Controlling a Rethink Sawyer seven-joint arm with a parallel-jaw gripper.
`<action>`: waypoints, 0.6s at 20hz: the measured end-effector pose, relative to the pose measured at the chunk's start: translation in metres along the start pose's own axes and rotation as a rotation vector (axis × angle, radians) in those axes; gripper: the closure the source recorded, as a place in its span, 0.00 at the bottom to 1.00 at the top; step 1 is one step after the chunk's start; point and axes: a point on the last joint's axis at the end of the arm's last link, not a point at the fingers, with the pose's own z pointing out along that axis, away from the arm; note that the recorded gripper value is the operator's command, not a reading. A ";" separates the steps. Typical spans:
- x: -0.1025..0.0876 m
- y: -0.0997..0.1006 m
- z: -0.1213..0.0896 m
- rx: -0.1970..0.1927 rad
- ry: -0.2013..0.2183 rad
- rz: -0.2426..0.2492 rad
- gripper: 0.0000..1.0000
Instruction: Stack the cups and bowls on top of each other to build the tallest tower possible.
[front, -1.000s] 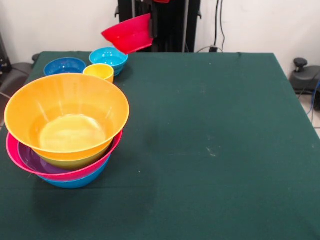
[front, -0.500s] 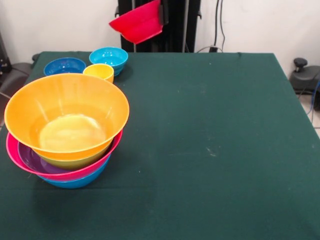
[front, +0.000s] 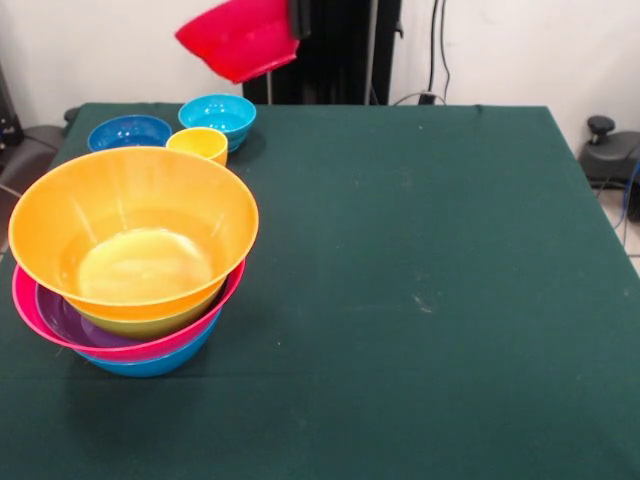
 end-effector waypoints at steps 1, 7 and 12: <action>-0.005 0.001 -0.002 -0.002 -0.009 -0.002 1.00; -0.046 0.009 -0.002 -0.011 -0.071 -0.018 1.00; -0.066 0.012 0.007 -0.028 -0.078 -0.012 1.00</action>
